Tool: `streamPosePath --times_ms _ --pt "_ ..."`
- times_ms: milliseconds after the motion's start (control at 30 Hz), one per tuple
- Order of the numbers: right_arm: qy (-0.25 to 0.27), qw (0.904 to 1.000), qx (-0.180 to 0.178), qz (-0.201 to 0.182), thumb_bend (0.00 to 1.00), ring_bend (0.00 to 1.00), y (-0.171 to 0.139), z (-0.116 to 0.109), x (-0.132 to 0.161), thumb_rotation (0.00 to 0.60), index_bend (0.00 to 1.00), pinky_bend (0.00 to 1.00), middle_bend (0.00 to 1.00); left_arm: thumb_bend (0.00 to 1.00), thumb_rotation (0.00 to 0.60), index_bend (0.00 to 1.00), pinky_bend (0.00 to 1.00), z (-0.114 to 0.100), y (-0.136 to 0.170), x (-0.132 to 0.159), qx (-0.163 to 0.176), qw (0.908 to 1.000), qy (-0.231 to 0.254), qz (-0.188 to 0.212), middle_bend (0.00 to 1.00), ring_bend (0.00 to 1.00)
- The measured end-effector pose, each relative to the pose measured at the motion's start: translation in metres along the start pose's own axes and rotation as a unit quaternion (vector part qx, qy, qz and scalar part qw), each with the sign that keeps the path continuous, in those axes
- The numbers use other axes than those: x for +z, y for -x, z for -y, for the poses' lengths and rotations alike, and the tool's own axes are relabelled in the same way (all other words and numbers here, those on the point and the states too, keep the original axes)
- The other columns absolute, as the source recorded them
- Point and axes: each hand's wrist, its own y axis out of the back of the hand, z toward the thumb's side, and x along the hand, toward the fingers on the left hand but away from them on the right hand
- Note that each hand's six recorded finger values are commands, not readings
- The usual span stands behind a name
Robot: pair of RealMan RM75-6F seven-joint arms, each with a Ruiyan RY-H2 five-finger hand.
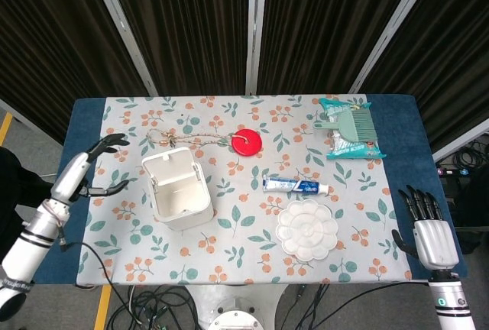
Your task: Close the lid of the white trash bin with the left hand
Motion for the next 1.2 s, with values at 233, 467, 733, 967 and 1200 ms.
streamPosePath --times_ms 233,467,733,967,1200 --pt "0.001 1.0 0.002 0.003 0.25 0.0 0.0 0.002 -0.003 0.6 0.0 0.0 0.0 0.16 0.361 0.14 0.27 0.013 -0.032 0.018 -0.065 0.9972 0.038 0.0 0.29 0.19" --pt "0.003 1.0 0.005 0.006 0.25 0.0 -0.001 0.003 -0.006 0.6 0.0 0.0 0.0 0.15 0.351 0.14 0.3 0.029 -0.038 0.028 -0.113 0.9935 0.014 -0.004 0.32 0.24" --pt "0.005 0.9999 0.005 0.007 0.25 0.0 0.0 0.005 -0.008 0.6 0.0 0.0 0.0 0.16 0.343 0.14 0.3 0.045 -0.037 0.039 -0.142 0.9899 -0.003 0.001 0.32 0.24" --pt "0.005 0.9999 0.006 0.009 0.25 0.0 -0.001 0.005 -0.009 0.6 0.0 0.0 0.0 0.16 0.344 0.14 0.3 0.056 -0.03 0.049 -0.157 0.9869 -0.026 0.023 0.32 0.24" --pt "0.004 0.9999 0.008 0.011 0.25 0.0 0.0 0.006 -0.01 0.6 0.0 0.0 0.0 0.15 0.342 0.14 0.29 0.065 -0.02 0.051 -0.156 0.9807 -0.107 0.049 0.32 0.24"
